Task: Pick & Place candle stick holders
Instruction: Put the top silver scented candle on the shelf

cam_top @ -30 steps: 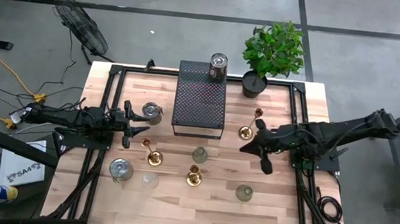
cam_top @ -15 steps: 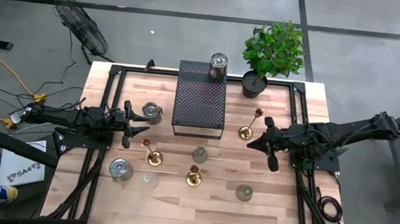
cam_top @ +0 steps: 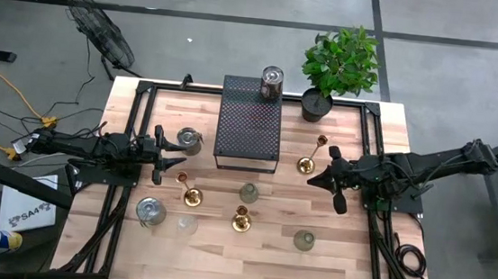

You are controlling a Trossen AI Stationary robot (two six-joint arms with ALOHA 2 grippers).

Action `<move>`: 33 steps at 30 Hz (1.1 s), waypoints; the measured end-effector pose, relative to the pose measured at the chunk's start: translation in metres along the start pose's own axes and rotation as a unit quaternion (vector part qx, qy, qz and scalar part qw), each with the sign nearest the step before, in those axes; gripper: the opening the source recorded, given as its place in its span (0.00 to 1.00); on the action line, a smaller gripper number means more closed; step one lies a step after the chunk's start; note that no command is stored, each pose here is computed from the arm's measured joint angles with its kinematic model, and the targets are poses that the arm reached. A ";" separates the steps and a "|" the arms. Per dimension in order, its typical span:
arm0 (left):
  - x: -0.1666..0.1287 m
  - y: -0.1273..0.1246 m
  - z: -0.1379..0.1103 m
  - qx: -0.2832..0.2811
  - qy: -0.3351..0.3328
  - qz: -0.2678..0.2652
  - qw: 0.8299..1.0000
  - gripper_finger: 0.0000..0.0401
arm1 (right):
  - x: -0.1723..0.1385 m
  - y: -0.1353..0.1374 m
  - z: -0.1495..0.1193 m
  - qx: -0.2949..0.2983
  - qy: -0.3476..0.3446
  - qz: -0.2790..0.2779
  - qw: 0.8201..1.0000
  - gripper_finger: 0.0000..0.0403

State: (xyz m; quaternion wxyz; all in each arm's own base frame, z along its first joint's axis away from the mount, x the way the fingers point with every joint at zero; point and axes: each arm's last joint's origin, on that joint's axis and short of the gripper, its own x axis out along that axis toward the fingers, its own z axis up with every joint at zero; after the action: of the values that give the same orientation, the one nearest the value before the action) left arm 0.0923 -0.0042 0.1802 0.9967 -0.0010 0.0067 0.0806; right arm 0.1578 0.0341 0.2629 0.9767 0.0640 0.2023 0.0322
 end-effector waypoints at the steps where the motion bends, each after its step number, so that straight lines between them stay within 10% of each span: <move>1: 0.000 0.000 0.000 0.000 0.000 0.000 1.000 0.36 | 0.000 0.000 0.000 0.000 0.000 0.000 1.000 0.01; 26: -0.003 -0.005 0.012 -0.021 -0.021 -0.093 0.995 0.36 | 0.000 0.000 0.000 0.000 0.000 0.000 1.000 0.01; 33: -0.011 0.002 0.041 -0.024 -0.034 -0.027 0.999 0.36 | 0.000 0.000 0.000 0.000 0.000 0.000 1.000 0.01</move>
State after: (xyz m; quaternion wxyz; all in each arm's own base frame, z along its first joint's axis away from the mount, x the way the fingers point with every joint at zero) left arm 0.0817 -0.0042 0.2216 0.9979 -0.0226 -0.0293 0.0539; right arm 0.1579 0.0342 0.2629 0.9767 0.0638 0.2025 0.0323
